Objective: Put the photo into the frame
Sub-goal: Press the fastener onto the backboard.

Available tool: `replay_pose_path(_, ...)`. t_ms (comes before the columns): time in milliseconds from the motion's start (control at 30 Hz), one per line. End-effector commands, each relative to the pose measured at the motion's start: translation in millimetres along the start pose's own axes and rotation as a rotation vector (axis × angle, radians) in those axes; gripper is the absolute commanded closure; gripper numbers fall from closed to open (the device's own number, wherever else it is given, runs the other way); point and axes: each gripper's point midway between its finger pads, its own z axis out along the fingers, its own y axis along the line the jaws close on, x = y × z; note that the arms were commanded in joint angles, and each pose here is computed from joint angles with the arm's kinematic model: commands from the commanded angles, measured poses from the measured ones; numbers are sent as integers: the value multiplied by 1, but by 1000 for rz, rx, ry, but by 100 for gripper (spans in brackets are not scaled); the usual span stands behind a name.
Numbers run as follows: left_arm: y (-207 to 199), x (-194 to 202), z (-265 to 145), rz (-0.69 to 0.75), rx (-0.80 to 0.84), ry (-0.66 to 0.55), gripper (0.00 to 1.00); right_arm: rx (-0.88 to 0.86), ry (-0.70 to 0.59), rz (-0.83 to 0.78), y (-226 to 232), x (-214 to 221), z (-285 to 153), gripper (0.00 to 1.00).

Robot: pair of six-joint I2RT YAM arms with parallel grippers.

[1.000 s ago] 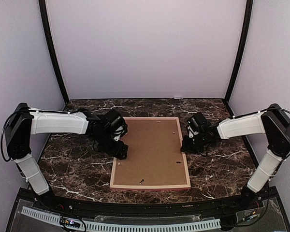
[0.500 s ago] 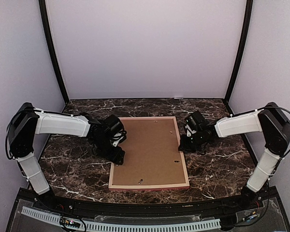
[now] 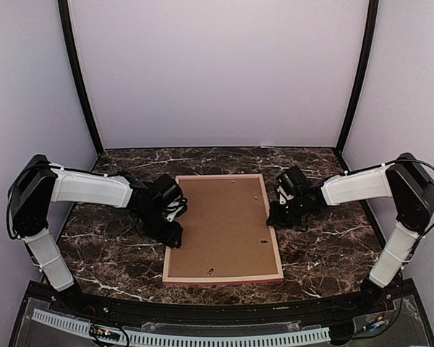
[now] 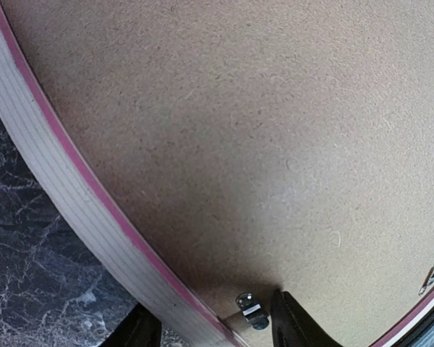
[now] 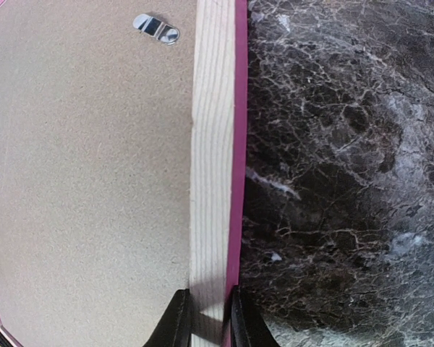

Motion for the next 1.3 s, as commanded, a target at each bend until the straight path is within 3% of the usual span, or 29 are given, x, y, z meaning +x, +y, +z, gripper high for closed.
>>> replay_pose_path(0,4,19,6,18,-7,46,49,-7,32,-1,-2,9,9,81)
replay_pose_path(733,-4,27,6,35,56,51,69,-15,43,0,-2,12,14,81)
replay_pose_path(1000,-19,8,-15,45,125,-21,40,-15,44,0,-2,12,14,81)
replay_pose_path(1267,-14,-24,-43,22,120,-130,30,-17,42,0,-1,11,14,81)
